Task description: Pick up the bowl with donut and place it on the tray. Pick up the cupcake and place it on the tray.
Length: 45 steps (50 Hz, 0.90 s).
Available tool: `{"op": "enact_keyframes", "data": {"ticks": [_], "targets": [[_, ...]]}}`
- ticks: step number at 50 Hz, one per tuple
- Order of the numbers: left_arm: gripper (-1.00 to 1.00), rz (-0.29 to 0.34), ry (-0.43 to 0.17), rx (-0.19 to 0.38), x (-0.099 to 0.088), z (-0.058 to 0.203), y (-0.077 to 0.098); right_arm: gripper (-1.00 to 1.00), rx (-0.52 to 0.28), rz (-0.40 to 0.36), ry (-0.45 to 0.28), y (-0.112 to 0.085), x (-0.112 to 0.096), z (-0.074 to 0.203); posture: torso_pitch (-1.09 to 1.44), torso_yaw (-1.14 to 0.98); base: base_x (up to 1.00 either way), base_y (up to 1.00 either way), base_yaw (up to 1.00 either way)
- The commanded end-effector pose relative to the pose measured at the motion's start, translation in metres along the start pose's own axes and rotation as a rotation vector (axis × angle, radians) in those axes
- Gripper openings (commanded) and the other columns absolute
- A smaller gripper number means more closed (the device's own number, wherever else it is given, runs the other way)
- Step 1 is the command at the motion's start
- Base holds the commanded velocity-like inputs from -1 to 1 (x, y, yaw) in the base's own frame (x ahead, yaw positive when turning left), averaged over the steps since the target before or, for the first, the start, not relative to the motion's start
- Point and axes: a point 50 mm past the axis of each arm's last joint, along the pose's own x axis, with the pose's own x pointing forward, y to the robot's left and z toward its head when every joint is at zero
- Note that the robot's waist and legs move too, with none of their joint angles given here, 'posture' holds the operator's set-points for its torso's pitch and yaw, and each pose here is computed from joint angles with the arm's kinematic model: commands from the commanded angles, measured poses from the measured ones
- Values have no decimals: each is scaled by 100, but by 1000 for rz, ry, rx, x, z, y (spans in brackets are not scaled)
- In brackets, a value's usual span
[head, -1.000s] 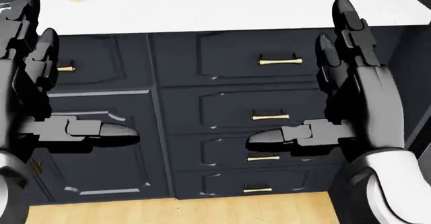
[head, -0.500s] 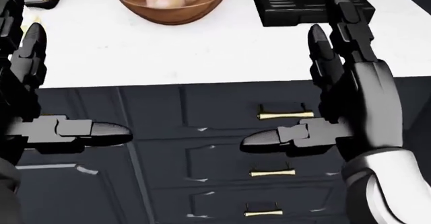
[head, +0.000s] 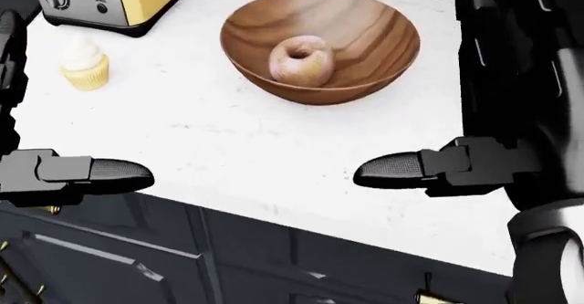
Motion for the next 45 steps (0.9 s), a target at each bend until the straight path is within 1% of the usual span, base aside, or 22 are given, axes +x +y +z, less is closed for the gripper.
{"op": "enact_keyframes", "data": {"ticks": [1, 5, 6, 10, 11, 14, 17, 20, 23, 27, 30, 32, 34, 35, 36, 38, 40, 42, 43, 45], "targets": [[100, 0, -48, -1, -3, 9, 1, 100, 4, 8, -24, 2, 0, 7, 0, 0, -1, 0, 100], [100, 7, -56, -1, -5, 15, 4, 100, 0, 11, -43, 3, -1, 15, 0, 0, -1, 0, 97], [100, 8, -57, 0, -5, 15, 5, 100, -10, 15, -47, 3, 0, 17, 0, 0, 0, 0, 0], [100, 10, -63, 9, -2, 18, 6, 100, -12, 13, -72, 1, 0, 21, 0, 0, 0, 0, 0], [100, 11, -63, 15, 0, 18, 7, 100, -27, 19, -70, 1, 0, 21, 0, 0, 0, 0, 0], [100, 13, -58, 24, 6, 16, 7, 100, -30, 16, -81, 0, 0, 25, 0, 0, 0, 0, 0], [100, 21, -59, 31, 14, 17, 10, 100, -74, 13, -107, 1, 0, 36, 0, 0, 0, 0, 0], [100, 38, -57, 54, 24, 13, 13, 100, -79, 8, -129, 0, -1, 45, 0, 0, 0, 0, 0], [100, 41, -61, 68, 29, 16, 11, 100, -63, -1, -140, -1, -1, 50, 0, 0, 0, 0, 0], [100, 44, -55, 106, 41, 12, 8, 100, -66, -1, -160, 0, -3, 57, 0, 0, 0, 0, 0], [100, 32, -42, 132, 51, 9, 4, 100, -100, -10, -181, 1, -3, 64, 0, 0, 0, 0, 0], [100, 25, -41, 146, 56, 10, 0, 100, -103, -7, -193, 3, -4, 69, 0, 0, 0, 0, 0], [100, 27, -27, 177, 63, 8, -2, 100, -108, -3, -202, 5, -5, 72, 0, 0, 0, 0, 0], [100, 34, -7, 184, 66, 6, -2, 100, -115, -8, -205, 5, -5, 73, 0, 0, 0, 0, 0], [100, 21, -1, 196, 67, 7, -5, 100, -117, -15, -206, 5, -5, 73, 0, 0, 0, 0, 0], [100, 11, 4, 211, 74, 9, -9, 100, -125, -17, -213, 6, -6, 76, 0, 0, 0, 0, 0], [100, 4, 15, 200, 81, 9, -11, 100, -124, -15, -220, 6, -8, 77, 0, 0, 0, 0, 0], [100, 5, 27, 222, 87, 5, -13, 100, -117, -16, -229, 7, -9, 79, 0, 0, 0, 0, 0], [100, 15, 36, 249, 91, 2, -12, 100, -114, -15, -232, 7, -9, 81, 0, 0, 0, 0, 0], [100, 24, 56, 286, 99, -5, -11, 100, -113, -14, -236, 8, -10, 82, 0, 0, 0, 0, 0]]}}
